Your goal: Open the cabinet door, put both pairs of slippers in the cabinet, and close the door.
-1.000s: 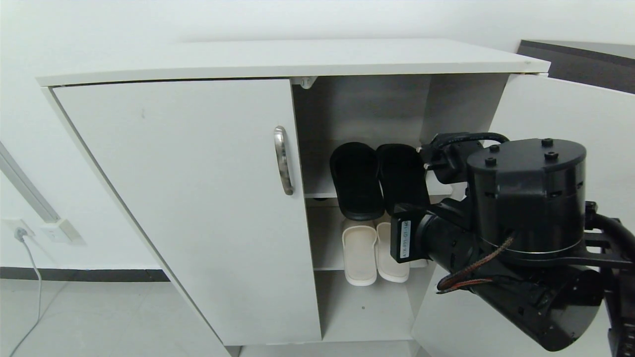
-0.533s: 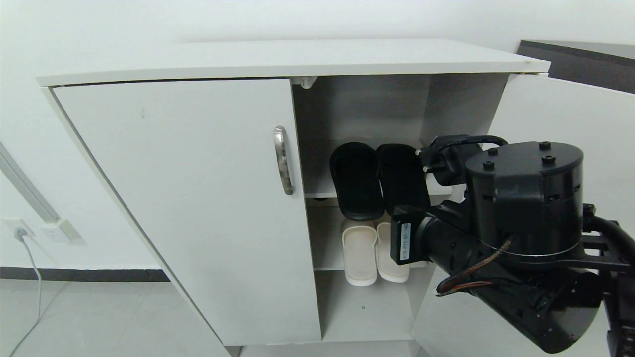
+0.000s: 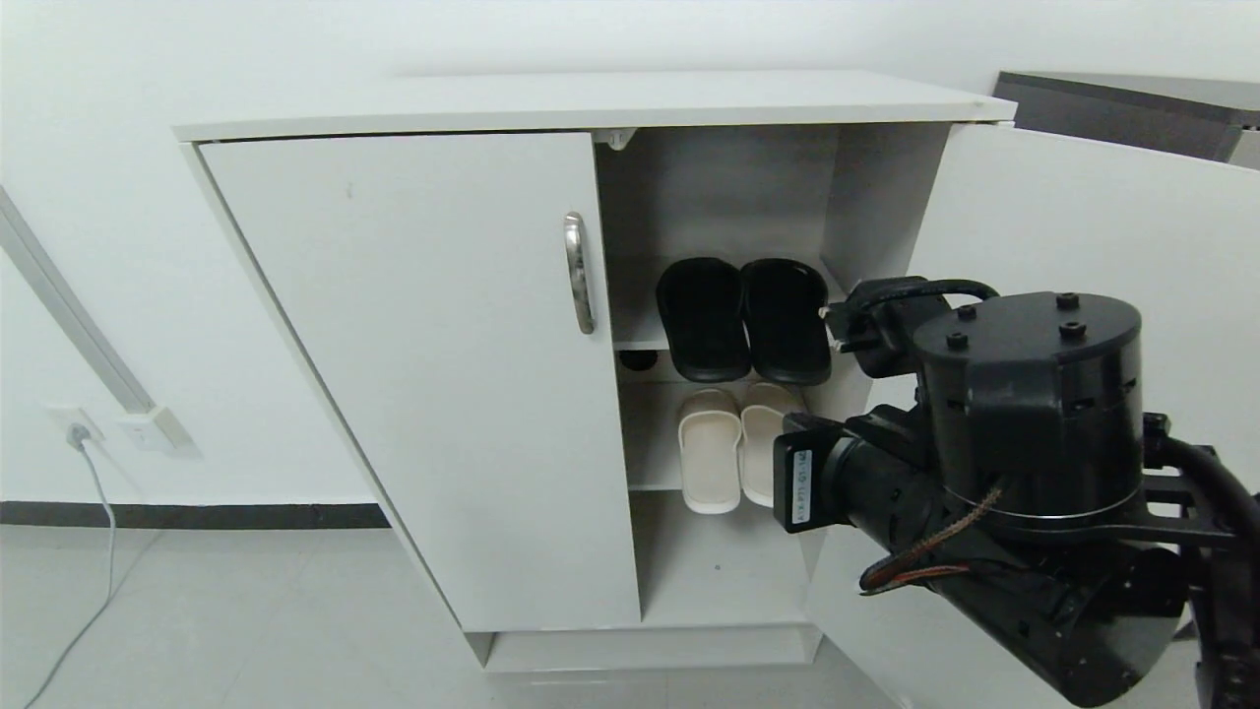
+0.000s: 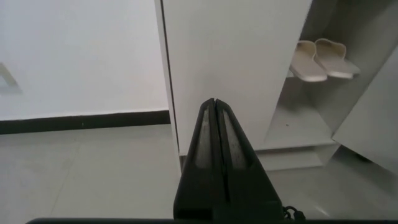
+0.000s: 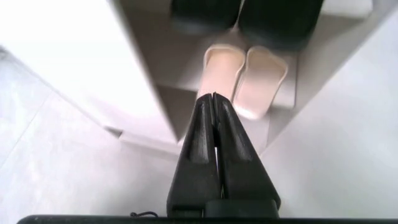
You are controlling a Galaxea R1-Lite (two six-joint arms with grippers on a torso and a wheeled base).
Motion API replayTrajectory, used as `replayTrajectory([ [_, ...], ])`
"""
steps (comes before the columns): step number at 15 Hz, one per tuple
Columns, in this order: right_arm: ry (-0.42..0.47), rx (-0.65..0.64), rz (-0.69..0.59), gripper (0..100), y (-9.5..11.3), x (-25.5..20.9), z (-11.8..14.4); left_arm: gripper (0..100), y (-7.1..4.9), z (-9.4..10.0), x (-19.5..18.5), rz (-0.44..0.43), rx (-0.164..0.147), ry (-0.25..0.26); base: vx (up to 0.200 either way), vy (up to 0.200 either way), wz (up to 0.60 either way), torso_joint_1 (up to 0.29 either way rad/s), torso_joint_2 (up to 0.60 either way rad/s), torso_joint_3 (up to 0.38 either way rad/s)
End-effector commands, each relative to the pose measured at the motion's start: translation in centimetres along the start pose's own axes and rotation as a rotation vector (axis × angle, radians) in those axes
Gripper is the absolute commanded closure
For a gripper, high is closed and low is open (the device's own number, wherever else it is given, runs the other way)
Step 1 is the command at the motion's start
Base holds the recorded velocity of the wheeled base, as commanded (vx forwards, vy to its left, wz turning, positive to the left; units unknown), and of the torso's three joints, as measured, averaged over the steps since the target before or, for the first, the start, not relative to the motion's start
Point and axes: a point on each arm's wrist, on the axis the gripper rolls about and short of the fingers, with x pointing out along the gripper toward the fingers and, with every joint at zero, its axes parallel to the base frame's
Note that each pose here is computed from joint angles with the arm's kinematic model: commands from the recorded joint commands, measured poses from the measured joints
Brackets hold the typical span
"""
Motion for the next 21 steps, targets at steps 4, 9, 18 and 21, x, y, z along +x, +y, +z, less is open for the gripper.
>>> replayTrajectory([
  [4, 0.017, -0.026, -0.007, 100, -0.1, 0.1, -0.6, 100, 0.0, 0.0, 0.0, 0.001, 0.000, 0.001, -0.200, 0.000, 0.00, 0.001, 0.00, 0.004],
  [9, 0.007, -0.046, -0.003, 100, -0.3, 0.1, -1.2, 100, 0.0, 0.0, 0.0, 0.002, -0.002, 0.002, -0.200, 0.000, 0.00, 0.003, 0.00, 0.001],
  [18, -0.033, -0.079, 0.015, 100, -0.8, 0.6, -2.2, 100, 0.0, 0.0, 0.0, 0.002, -0.002, 0.001, 0.000, 0.000, 0.00, 0.000, 0.00, 0.000],
  [21, -0.029, -0.088, 0.012, 100, -0.8, 0.8, -2.4, 100, 0.0, 0.0, 0.0, 0.002, -0.002, 0.002, 0.000, 0.000, 0.00, 0.000, 0.00, 0.000],
])
